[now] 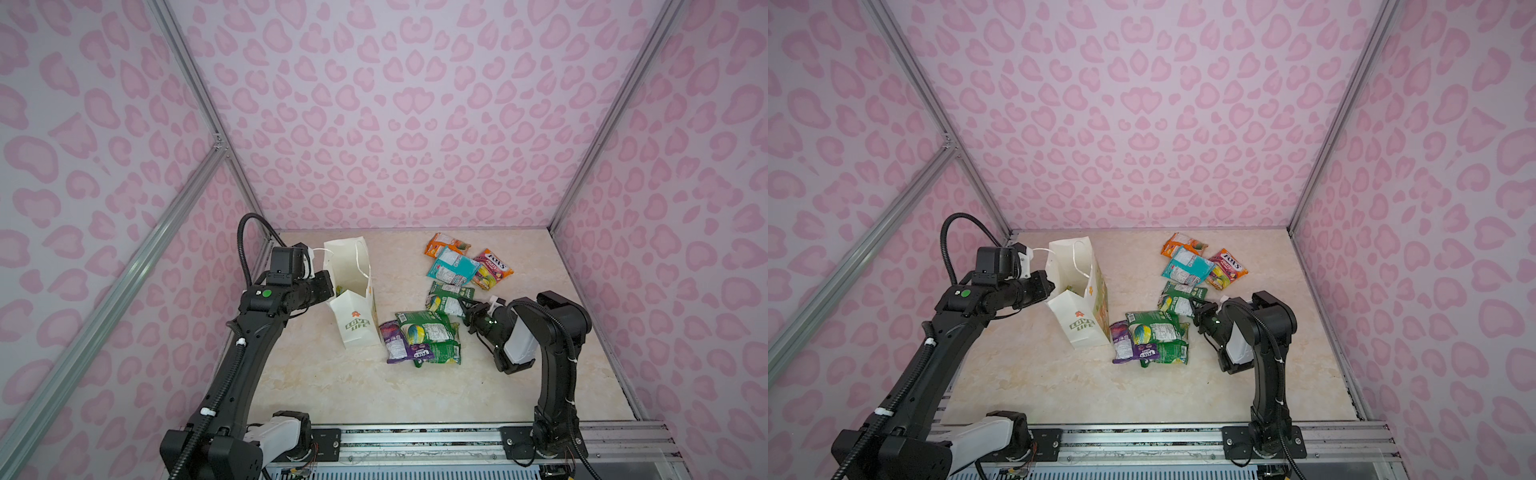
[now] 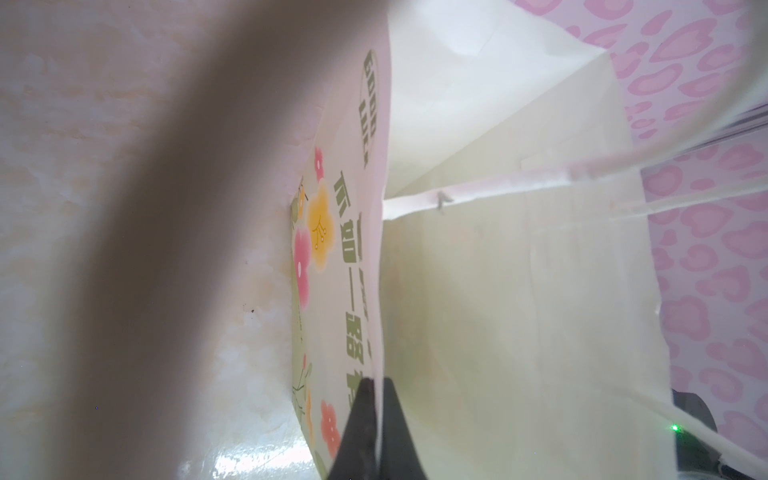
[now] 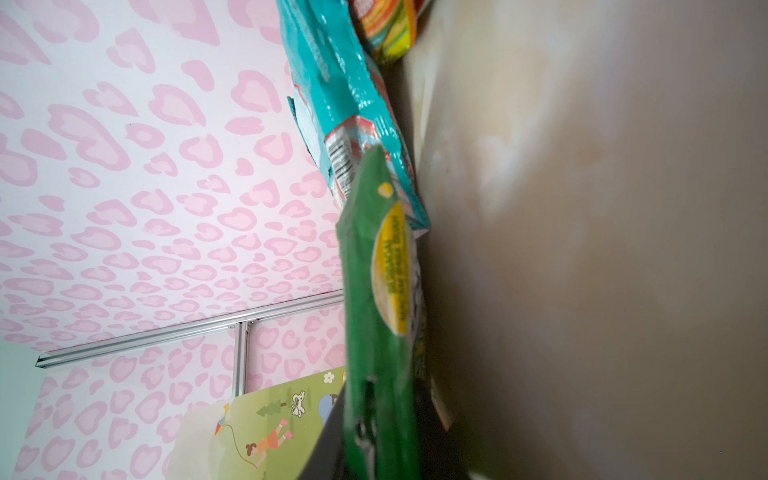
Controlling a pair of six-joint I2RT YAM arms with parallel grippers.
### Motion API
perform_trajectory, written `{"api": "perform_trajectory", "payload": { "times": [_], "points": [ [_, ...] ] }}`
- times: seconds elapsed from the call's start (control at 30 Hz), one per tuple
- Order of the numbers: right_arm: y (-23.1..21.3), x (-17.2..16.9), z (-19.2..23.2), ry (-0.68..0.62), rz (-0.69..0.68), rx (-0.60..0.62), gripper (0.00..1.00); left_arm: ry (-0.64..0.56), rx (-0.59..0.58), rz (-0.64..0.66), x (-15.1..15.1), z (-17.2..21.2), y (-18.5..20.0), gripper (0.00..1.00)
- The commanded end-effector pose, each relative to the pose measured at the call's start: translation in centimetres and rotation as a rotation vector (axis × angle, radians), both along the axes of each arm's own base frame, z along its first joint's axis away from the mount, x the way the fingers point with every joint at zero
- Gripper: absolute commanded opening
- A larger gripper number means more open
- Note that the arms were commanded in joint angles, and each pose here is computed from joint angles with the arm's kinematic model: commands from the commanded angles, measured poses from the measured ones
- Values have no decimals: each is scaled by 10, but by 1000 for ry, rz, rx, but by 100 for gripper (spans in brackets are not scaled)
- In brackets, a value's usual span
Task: Place the snacks into the paper bag
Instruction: 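Lower the right gripper and close it on a green Spring Tea packet, then lift the green packet with the right gripper and carry it over the bag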
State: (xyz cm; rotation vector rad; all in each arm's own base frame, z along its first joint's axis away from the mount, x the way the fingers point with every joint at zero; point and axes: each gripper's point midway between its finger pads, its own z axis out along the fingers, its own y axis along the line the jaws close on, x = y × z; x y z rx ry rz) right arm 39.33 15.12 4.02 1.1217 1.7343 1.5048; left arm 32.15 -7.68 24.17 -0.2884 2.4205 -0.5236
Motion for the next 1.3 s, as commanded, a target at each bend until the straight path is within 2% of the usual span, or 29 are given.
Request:
{"api": "perform_trajectory", "payload": {
  "times": [0.0, 0.33, 0.4, 0.57, 0.73, 1.03, 1.27],
  "points": [
    [-8, -5, -22, 90, -13, -64, 19, -1, 1, -12, -1, 0, -1, 3],
    [-9, -6, 12, 55, 38, -189, 14, -2, 5, -9, -1, 0, 0, 3],
    [-10, -9, 19, 50, 48, -225, 10, 0, -1, -16, -1, 0, -2, 3],
    [-16, -20, 38, 70, 102, -383, 4, -1, 3, -13, -1, 0, -1, 3],
    [-28, -30, 79, 31, 116, -555, 3, -8, -5, -20, -2, 3, -3, 3],
    [-42, -51, 169, -108, 98, -750, 0, 0, -8, -26, -2, 0, -4, 4],
    [-29, -57, 245, -249, 96, -860, 0, 2, -12, -28, -2, 0, -5, 4]
  ]
}}
